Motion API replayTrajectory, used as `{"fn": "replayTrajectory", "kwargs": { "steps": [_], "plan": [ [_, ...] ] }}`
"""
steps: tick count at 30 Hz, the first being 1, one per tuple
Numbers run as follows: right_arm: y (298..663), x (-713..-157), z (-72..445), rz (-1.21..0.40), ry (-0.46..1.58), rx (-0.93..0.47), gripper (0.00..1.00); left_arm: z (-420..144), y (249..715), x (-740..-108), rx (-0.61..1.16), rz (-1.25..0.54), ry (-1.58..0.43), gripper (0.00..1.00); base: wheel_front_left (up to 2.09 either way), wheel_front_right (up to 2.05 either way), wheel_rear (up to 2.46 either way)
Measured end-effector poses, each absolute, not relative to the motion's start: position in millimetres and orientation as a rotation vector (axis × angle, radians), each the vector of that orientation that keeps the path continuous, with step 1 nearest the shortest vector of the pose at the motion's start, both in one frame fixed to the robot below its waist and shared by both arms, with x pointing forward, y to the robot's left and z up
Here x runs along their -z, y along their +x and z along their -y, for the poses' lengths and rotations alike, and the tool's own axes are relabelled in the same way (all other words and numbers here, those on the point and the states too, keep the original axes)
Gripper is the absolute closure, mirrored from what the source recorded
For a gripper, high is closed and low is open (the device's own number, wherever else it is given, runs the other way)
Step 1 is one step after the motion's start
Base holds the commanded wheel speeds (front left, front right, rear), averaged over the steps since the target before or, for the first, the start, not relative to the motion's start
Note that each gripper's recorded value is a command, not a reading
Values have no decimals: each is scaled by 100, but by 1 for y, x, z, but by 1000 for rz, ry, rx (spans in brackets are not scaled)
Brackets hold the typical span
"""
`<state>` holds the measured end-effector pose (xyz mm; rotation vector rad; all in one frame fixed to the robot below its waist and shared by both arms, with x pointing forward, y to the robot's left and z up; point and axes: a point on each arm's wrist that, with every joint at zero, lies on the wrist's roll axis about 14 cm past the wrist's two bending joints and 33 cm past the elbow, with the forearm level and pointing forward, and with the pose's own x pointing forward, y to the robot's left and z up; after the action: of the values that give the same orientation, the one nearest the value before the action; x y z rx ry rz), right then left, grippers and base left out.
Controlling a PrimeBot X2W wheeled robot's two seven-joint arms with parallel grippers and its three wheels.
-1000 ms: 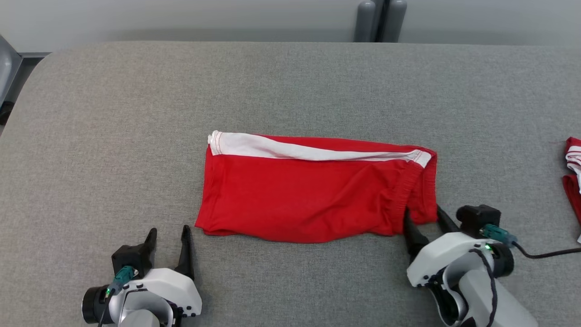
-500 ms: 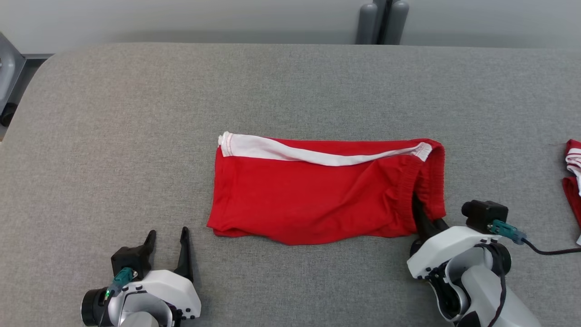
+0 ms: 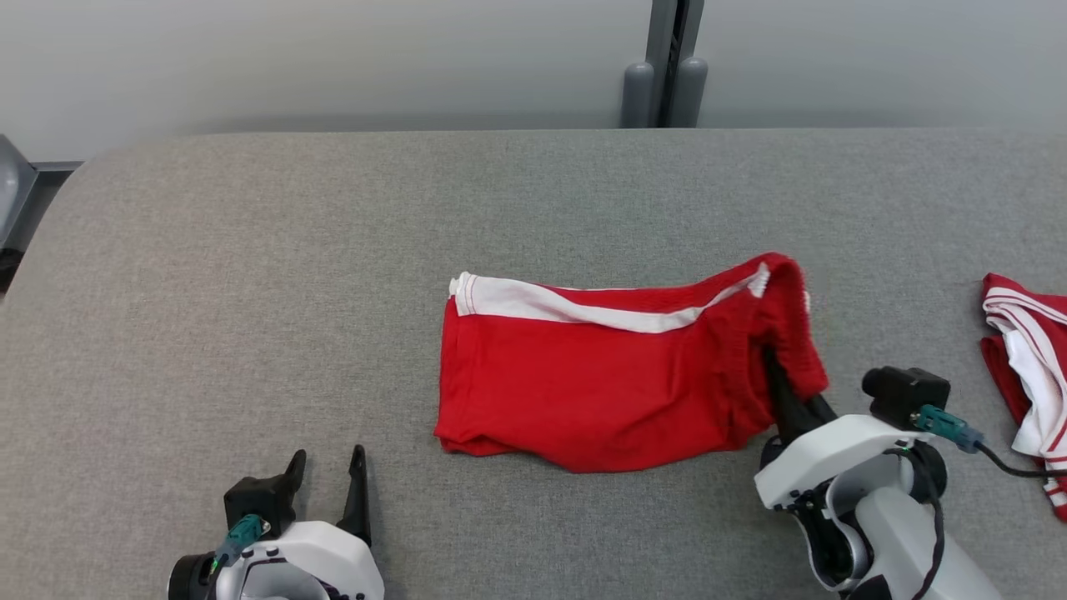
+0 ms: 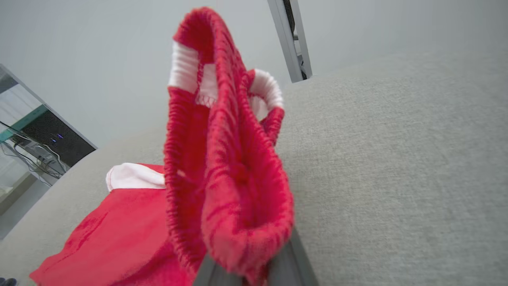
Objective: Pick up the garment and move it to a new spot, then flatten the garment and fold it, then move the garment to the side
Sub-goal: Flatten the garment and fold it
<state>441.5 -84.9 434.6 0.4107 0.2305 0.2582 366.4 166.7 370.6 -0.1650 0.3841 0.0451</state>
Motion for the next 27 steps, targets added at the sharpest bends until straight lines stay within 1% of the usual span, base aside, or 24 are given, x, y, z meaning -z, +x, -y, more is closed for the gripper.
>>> {"fn": "replayTrajectory", "kwargs": {
  "steps": [5,9,12,13,15,23,24,26,27],
  "plan": [
    [436,-451,33,-221,446,-406,100,-170,355,-373,-58,-381,-174,0,0,0,0],
    [433,-456,-4,-250,461,-507,100,-180,342,-376,-93,-371,-181,0,0,0,0],
    [433,-454,-18,-275,445,-543,100,-187,335,-378,-118,-364,-186,0,0,0,0],
    [436,-452,-29,-295,434,-566,100,-194,325,-378,-145,-364,-188,0,0,0,0],
    [438,-451,-35,-304,423,-577,100,-198,319,-377,-162,-366,-191,0,0,0,0],
    [449,-457,-85,-323,357,-681,100,-230,280,-376,-296,-361,-208,0,0,0,0],
    [448,-458,-93,-326,354,-701,76,-232,276,-376,-308,-362,-210,0,0,0,0],
    [444,-462,-108,-331,364,-739,0,-236,269,-375,-328,-365,-214,0,0,0,0],
    [441,-462,-114,-336,363,-758,0,-237,267,-375,-335,-364,-216,0,0,0,0]
  ]
}}
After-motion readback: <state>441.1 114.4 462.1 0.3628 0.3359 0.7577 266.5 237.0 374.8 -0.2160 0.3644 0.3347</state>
